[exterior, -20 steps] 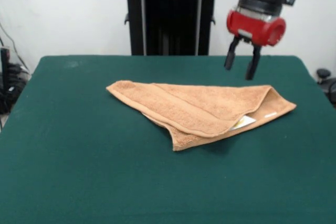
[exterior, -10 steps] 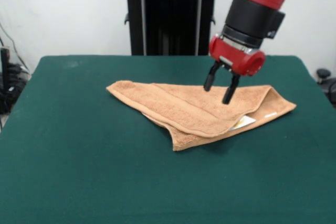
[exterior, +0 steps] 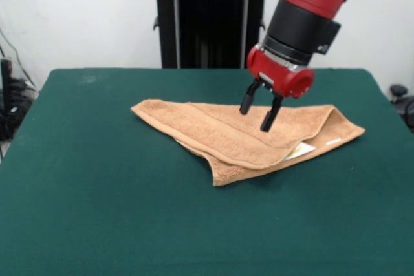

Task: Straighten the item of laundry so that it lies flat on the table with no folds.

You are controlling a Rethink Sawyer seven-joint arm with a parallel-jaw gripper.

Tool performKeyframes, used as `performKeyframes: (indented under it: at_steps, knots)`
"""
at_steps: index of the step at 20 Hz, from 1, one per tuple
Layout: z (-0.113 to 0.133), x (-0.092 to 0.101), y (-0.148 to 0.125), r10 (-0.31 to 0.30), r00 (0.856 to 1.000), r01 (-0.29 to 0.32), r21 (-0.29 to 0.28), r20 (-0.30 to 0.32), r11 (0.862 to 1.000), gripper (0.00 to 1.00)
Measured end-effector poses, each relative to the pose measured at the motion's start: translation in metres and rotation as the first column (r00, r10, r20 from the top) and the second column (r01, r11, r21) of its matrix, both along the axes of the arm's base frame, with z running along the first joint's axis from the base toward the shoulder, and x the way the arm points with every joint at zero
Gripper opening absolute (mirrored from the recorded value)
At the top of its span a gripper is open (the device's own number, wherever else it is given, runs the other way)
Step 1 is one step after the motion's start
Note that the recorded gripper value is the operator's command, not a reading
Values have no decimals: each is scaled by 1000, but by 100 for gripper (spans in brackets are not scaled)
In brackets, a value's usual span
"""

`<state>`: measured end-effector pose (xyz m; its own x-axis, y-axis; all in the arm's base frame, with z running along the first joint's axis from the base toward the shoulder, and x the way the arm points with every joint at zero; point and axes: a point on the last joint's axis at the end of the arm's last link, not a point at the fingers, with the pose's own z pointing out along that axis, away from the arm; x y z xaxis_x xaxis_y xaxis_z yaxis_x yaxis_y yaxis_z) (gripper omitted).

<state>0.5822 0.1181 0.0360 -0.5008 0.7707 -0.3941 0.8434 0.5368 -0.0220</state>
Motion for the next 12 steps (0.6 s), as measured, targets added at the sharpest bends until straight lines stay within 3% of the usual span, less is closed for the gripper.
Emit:
performKeyframes:
  at_steps: [4,12]
  knots:
    - [0,14,-1,-47,997,44,57,56,997,100]
    - [4,31,11,-88,987,71,126,134,989,100]
